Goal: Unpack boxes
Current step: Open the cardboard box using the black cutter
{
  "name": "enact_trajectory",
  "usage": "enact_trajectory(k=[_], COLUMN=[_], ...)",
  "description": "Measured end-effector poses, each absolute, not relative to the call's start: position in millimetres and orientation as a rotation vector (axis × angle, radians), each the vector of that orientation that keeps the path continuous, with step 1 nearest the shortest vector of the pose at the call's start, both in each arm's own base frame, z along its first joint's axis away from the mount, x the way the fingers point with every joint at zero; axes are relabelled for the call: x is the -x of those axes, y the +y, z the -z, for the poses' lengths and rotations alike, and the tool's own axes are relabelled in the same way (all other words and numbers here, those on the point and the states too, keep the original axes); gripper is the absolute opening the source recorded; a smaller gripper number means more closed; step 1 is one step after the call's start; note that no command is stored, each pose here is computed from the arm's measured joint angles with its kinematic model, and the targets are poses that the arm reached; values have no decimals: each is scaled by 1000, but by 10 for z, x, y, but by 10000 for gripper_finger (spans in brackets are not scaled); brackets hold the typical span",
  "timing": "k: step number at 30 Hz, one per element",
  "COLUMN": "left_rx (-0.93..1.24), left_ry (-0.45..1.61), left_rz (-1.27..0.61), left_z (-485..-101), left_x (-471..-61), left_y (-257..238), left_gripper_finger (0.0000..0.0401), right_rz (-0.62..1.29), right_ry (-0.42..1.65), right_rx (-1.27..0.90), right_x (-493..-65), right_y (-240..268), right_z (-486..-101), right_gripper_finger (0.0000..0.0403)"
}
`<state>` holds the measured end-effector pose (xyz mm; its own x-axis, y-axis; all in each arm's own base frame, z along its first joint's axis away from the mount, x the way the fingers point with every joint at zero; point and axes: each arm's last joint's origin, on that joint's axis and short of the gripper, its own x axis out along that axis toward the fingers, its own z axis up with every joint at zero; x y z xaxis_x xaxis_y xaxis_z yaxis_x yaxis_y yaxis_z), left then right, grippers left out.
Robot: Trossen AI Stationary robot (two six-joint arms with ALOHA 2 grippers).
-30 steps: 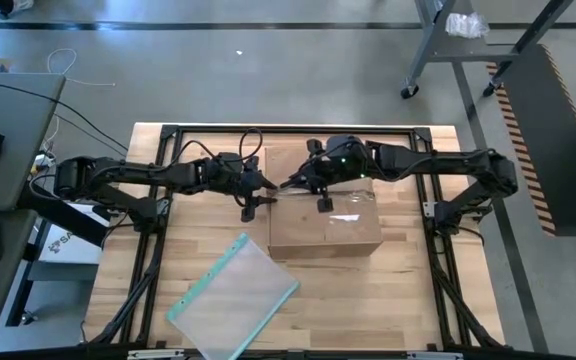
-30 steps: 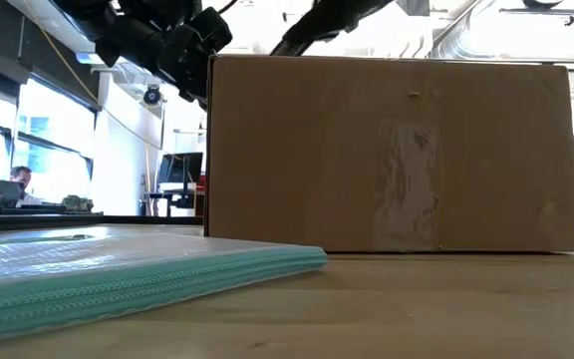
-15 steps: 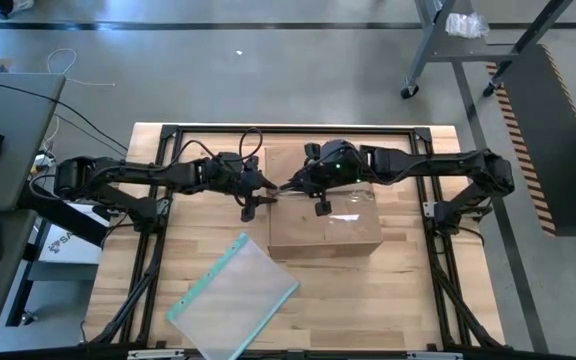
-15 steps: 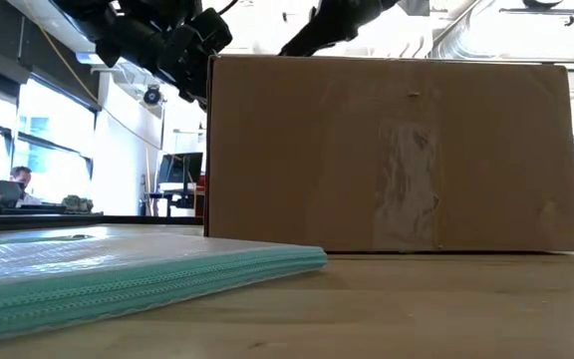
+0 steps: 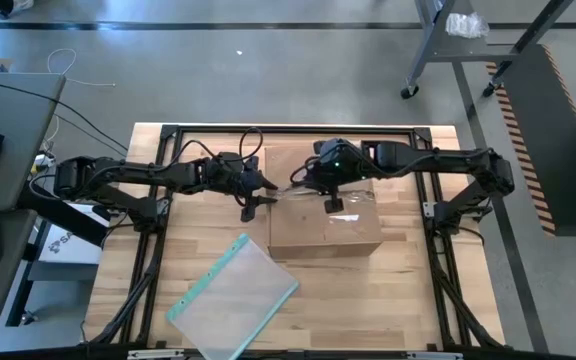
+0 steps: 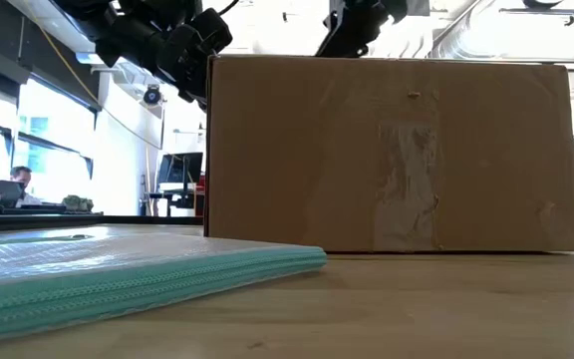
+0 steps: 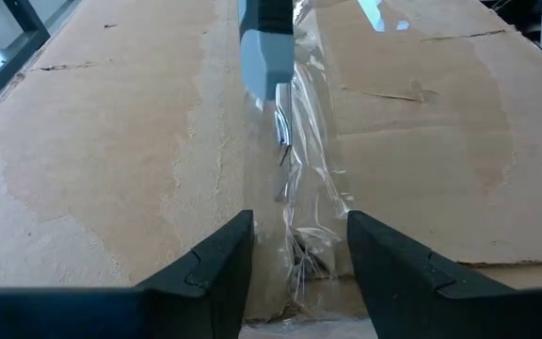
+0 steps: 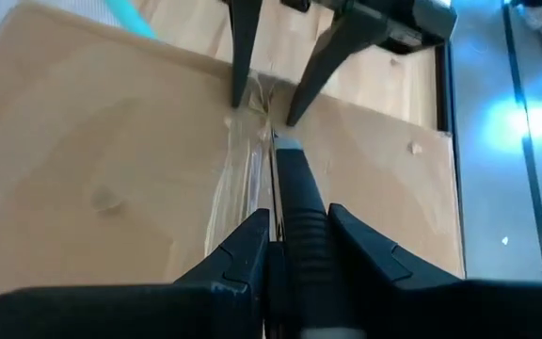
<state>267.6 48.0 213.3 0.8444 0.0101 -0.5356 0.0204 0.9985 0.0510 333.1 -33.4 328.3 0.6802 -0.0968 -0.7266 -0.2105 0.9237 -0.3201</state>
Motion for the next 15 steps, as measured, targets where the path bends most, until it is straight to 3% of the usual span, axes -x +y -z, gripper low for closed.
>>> enact_trajectory(k=[7,15], left_rx=[-56,-56], left_ry=[565,566], left_rz=[5,5], left_z=[-2133,-2133], left_x=[-2676,-2676], left_y=[480,479], left_gripper_finger=[157,157], right_rz=[-67,-59], right_ry=[692,719], right_rx=[395,350], right_x=[-3427,-3418], right_y=[-269,-263], right_z=[-3366,-3330], right_gripper_finger=[72,72])
